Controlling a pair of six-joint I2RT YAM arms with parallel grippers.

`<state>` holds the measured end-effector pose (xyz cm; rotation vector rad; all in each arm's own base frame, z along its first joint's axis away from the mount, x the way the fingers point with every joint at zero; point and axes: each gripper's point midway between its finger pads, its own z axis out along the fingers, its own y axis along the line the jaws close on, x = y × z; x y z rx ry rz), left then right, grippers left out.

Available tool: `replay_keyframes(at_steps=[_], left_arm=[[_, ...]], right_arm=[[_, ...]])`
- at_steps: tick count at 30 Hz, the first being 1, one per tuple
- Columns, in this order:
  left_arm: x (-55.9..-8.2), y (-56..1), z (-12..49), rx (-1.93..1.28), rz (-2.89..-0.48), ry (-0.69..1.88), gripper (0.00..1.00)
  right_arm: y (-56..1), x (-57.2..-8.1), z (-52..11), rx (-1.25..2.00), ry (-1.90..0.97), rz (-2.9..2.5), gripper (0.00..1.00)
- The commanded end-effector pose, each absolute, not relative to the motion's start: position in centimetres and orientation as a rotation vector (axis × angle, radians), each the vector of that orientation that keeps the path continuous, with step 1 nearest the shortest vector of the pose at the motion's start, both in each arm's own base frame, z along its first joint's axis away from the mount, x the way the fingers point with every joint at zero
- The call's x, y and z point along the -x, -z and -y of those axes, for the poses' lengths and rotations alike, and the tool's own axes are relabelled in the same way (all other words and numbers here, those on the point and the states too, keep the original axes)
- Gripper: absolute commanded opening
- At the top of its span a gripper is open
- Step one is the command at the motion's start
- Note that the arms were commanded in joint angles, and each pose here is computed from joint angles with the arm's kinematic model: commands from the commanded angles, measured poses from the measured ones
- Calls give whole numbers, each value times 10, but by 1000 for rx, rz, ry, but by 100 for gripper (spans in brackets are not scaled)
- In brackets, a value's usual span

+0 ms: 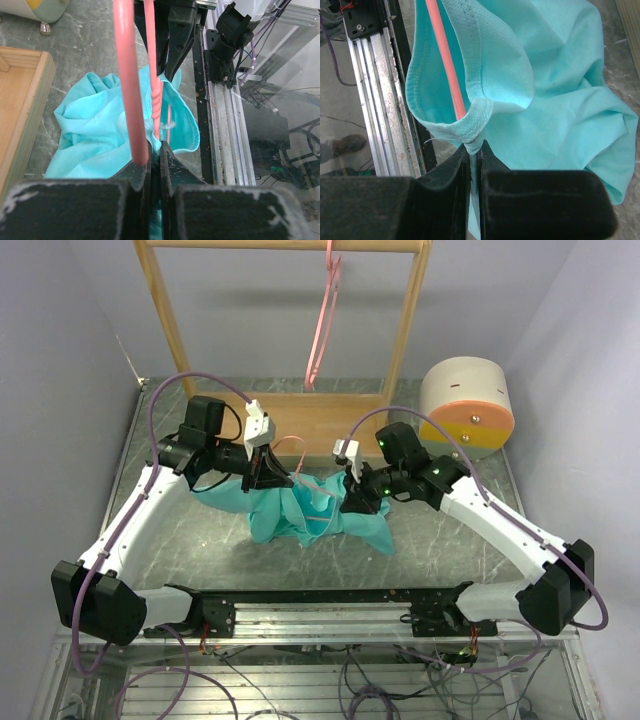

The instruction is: Place the t-shirt on the hanger

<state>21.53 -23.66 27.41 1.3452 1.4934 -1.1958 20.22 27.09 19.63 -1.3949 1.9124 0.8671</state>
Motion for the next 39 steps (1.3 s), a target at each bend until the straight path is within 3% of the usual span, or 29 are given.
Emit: replay_keyframes(at_steps=[1,15,18,25,39], left_arm=[[-207,-284,242,-1368,-1421,1241,7],[-211,-277,243,-1375,-1434,1233,7],[-211,-276,243,-1373,-1438,1230,7],[-219,-262,234,-1375,-1508,1145,8],[-231,-237,192,-1377,-1643,1089,39]], right_arm=[[-239,-220,-299,1358,-927,-1725,7],[-257,-228,-314,1360,-972,-1674,8],[-258,-229,-317,1362,-985,-1662,1],[-267,-223,-310,1373,-973,-1657,0],[-270,-210,-276,1321,-888,-1722,0]])
